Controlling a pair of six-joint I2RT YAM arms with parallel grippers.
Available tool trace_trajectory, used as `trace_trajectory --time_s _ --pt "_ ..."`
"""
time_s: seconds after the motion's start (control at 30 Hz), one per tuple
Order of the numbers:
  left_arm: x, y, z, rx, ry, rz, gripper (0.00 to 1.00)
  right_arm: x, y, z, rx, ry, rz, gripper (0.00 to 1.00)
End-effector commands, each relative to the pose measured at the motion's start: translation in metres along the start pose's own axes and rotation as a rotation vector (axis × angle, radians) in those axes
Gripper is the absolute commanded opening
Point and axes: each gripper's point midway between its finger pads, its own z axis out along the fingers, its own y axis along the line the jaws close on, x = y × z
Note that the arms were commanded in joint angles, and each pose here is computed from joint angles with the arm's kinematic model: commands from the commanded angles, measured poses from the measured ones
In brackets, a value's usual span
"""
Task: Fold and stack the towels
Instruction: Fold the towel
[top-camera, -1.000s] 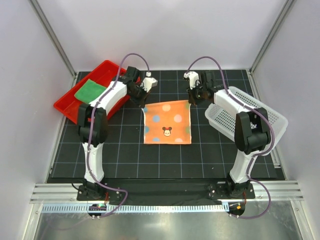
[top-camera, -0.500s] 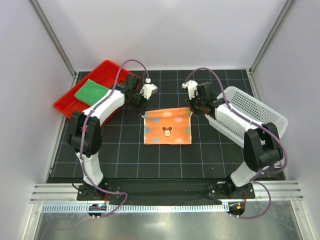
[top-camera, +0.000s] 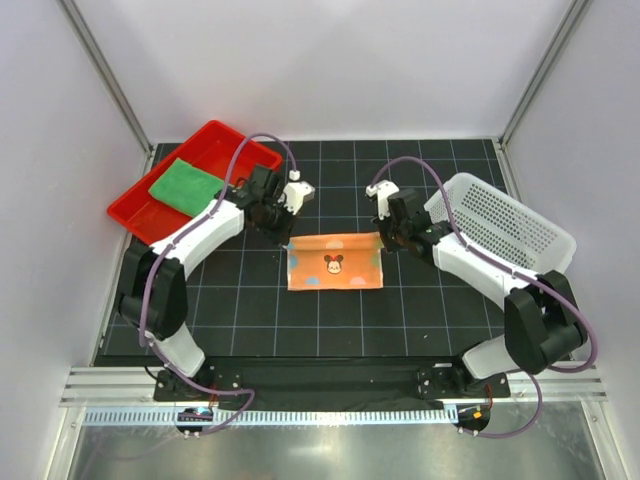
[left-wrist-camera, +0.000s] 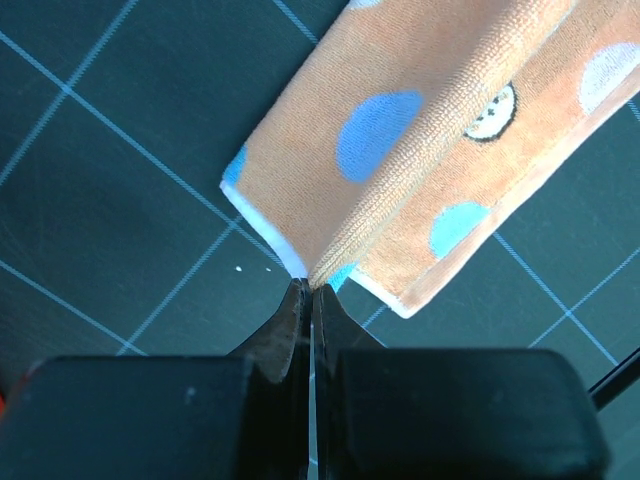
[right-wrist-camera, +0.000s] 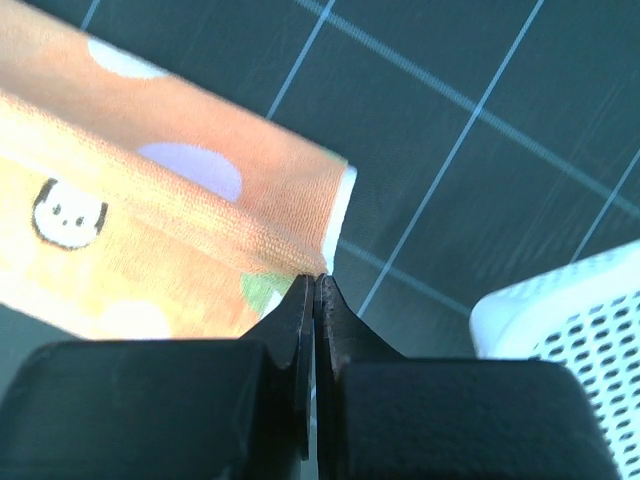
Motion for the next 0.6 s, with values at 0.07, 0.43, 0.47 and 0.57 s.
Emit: trace_trajectory --time_s 0.07,0.43,0.47,0.57 --pt "0.012 -0.002 -0.007 -0.045 0.009 -0.026 0.0 0.013 -0.005 -0.015 0.075 -0.011 0.079 0.01" --pt "0.034 -0.022 -0.009 -0.053 0.04 -0.019 0.0 0.024 0.013 -0.024 0.032 -0.018 0.13 0.01" --pt "0.035 -0.022 -0.01 -0.054 0.04 -0.022 0.0 0.029 0.014 -0.025 0.035 -0.012 0.129 0.01" --pt "0.035 -0.024 -0.016 -0.061 0.027 -0.018 0.0 0.035 0.013 -0.027 0.047 0.001 0.126 0.01"
